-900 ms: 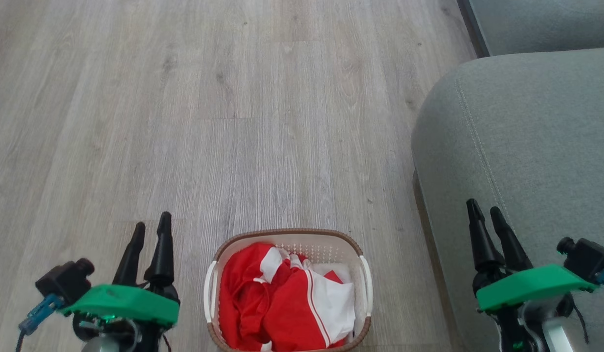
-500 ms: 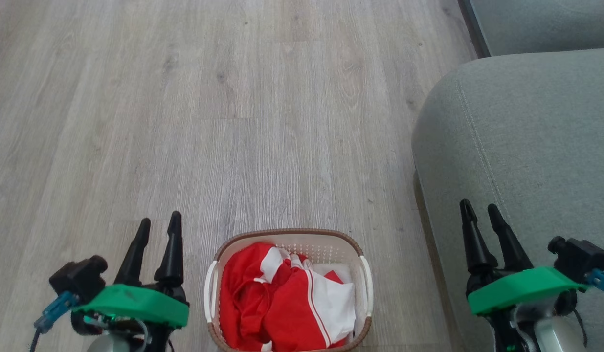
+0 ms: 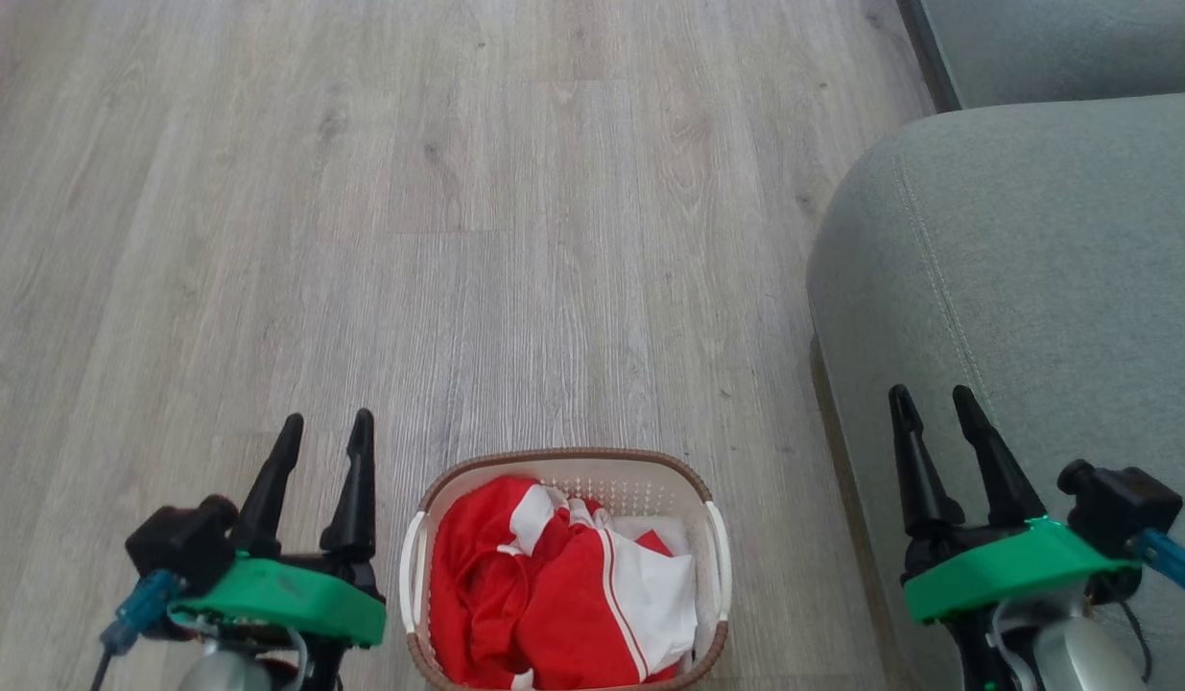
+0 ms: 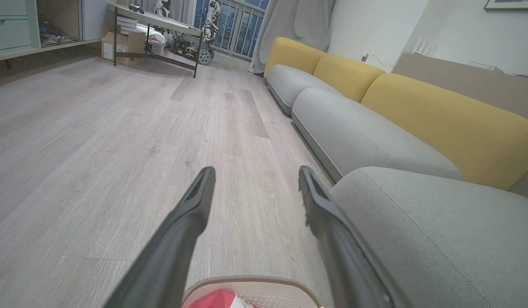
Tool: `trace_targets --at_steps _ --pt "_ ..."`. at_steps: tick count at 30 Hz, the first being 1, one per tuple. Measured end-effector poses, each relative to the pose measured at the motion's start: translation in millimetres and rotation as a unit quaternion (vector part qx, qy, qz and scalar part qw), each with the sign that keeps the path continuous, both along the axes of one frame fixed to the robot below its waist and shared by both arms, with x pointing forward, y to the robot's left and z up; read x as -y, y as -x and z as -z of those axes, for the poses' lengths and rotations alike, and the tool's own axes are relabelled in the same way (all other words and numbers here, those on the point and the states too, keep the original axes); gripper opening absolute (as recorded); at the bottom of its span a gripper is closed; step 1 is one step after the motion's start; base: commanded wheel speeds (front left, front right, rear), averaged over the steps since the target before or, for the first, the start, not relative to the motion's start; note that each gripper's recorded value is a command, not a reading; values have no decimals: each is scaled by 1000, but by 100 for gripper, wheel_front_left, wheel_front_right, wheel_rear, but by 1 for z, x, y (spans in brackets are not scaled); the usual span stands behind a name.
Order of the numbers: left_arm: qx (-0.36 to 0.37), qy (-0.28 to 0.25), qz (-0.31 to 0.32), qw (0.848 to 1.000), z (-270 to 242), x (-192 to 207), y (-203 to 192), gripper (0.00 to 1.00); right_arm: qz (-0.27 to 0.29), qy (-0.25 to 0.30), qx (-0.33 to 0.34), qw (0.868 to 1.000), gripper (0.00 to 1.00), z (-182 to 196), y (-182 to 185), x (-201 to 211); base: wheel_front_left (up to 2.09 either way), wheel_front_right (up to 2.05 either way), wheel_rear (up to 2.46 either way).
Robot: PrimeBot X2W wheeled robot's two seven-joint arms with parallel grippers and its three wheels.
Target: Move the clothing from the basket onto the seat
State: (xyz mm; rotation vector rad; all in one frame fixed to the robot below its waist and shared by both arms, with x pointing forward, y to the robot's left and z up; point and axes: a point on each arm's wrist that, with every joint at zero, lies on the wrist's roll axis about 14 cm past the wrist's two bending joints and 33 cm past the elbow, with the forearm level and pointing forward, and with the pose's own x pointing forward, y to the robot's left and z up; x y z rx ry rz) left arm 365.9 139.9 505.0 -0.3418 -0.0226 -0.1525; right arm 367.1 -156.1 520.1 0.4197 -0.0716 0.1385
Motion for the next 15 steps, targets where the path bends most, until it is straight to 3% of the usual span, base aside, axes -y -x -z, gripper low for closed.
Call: trace_targets --at_steps 15 --pt "37 -84 18 996 -8 11 1 100 -14 76 30 997 100 -7 1 -10 0 0 0"
